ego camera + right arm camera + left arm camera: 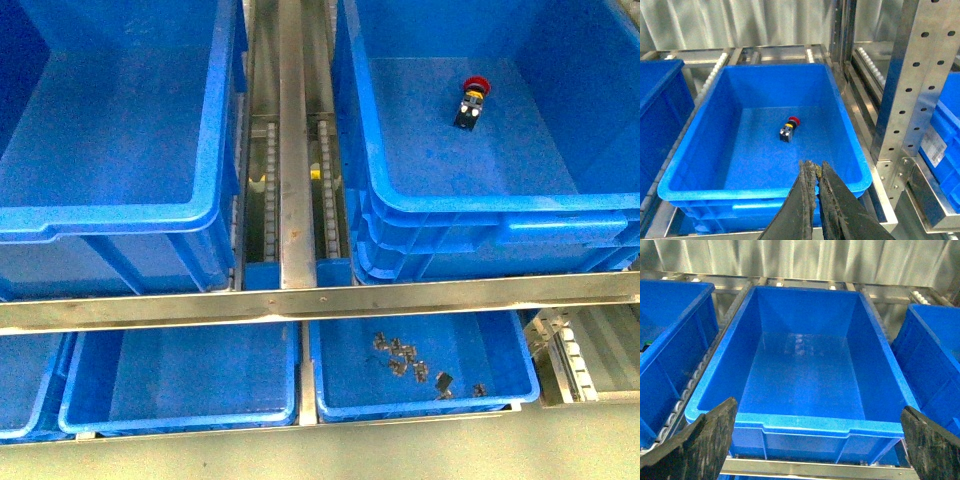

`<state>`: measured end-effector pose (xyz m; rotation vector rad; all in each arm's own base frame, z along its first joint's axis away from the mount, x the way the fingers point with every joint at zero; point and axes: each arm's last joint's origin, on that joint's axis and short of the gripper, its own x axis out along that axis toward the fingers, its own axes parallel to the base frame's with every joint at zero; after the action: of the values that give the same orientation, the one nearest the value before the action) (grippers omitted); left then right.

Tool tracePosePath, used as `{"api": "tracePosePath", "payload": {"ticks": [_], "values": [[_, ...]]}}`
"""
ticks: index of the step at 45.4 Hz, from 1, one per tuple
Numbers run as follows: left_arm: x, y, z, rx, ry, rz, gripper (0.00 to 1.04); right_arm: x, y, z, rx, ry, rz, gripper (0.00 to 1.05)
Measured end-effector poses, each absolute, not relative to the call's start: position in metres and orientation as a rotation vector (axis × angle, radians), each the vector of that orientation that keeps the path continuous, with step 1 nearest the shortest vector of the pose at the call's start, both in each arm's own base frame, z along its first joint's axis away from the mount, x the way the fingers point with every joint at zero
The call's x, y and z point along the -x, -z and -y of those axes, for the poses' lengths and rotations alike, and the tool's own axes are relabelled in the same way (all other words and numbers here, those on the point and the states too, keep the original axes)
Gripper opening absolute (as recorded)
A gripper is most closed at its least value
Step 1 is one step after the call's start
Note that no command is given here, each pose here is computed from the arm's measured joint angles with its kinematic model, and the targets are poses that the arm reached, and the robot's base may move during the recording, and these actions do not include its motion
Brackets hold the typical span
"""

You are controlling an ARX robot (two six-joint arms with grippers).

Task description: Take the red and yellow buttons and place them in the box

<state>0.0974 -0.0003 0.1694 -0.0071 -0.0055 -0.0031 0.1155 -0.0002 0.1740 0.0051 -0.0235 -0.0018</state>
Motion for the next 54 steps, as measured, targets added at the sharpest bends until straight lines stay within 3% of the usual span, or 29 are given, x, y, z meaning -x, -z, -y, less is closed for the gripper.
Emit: {"api": "tracePosePath", "payload": {"ticks": [32, 40, 52, 54], "values": [[-0.097, -0.169, 0.000, 0.007, 0.003, 0.006, 0.97, -0.097, -0.171, 0.000, -0.004, 0.002, 0.019, 0.04], [-0.097, -0.169, 0.000, 0.007, 0.003, 0.006, 0.97, -0.097, -0.171, 0.000, -0.003, 0.002, 0.019, 0.38], [-0.097, -0.169, 0.000, 0.007, 0.003, 0.006, 0.97, -0.097, -0.171, 0.000, -0.003, 0.005, 0.018, 0.98], [-0.097, -0.169, 0.000, 0.007, 0.006, 0.006, 0.97, -0.097, -0.171, 0.000, -0.003, 0.006, 0.018, 0.99]]}}
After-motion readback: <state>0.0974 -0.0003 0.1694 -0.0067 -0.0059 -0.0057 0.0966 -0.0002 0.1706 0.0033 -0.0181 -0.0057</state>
